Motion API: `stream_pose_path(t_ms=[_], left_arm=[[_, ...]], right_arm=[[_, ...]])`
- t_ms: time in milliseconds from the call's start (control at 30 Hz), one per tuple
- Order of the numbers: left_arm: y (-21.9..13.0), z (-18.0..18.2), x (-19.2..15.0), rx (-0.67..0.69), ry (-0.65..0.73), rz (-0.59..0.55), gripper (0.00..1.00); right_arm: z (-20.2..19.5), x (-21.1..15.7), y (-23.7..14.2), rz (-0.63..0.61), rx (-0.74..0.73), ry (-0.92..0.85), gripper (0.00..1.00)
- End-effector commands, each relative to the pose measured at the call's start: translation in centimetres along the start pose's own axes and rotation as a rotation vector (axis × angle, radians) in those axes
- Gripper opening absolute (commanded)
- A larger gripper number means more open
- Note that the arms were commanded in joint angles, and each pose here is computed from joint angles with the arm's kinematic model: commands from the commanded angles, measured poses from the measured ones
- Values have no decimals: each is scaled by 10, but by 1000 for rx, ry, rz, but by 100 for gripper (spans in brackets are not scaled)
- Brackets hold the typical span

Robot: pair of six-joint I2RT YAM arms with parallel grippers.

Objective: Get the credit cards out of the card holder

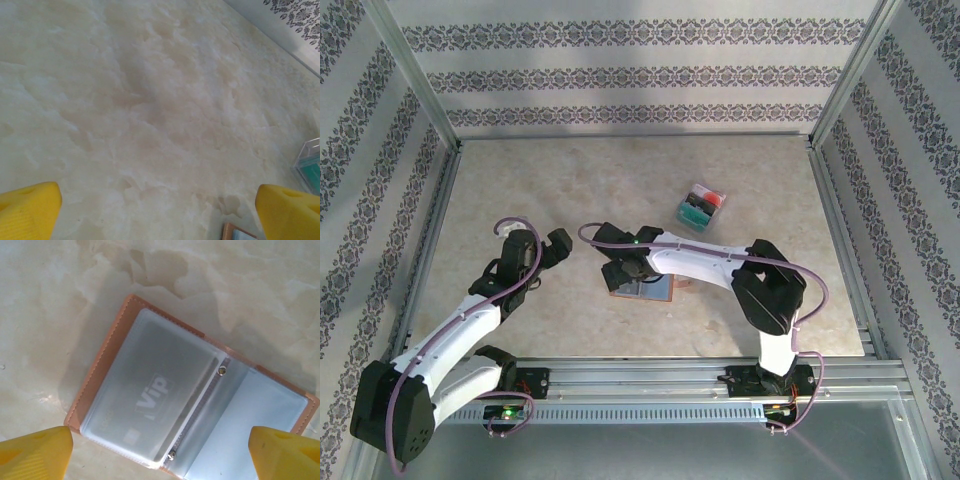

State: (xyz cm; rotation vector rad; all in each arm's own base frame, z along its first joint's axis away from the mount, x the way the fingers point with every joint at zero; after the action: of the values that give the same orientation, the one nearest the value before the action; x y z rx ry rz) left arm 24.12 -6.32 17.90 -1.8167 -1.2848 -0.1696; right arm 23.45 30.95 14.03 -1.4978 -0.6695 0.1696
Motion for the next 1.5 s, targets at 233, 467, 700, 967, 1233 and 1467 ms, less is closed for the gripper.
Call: stream_pose_path(t_ms=[233, 467, 700, 967, 1233, 1467], left_arm=[[1, 6, 2, 6, -44, -14, 99], [1, 9, 0, 14, -47, -10, 99], [1, 9, 0, 11, -51, -8, 99], [2, 10, 0, 11, -53, -5, 99], [1, 8, 1, 5, -50, -5, 99], [1, 10, 0, 11, -44, -3, 99]], right_arm=[[4, 4, 21, 38, -9, 1, 76], [3, -4, 36, 75, 5, 19, 69], [0, -9, 41, 91, -5, 22, 62], [-2, -14, 45, 111, -17, 21, 54], [-6, -16, 43, 110, -24, 26, 53], [1, -8, 32, 69, 2, 27, 71]])
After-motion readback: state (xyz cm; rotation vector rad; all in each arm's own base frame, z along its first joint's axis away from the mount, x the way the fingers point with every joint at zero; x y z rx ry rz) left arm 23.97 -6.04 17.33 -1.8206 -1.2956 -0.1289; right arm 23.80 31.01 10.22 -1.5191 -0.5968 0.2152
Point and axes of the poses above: each hand's point on the last joint's axis, 136 mm out from that joint toward the fingers, its own y axis out along the fingers, its own z axis along the line the jaws close on, x = y × z, the point moved 8 cm from there along -y, back along the fingers, and after that the axes turned 11 degrees about -y, right-handed, at the moved point
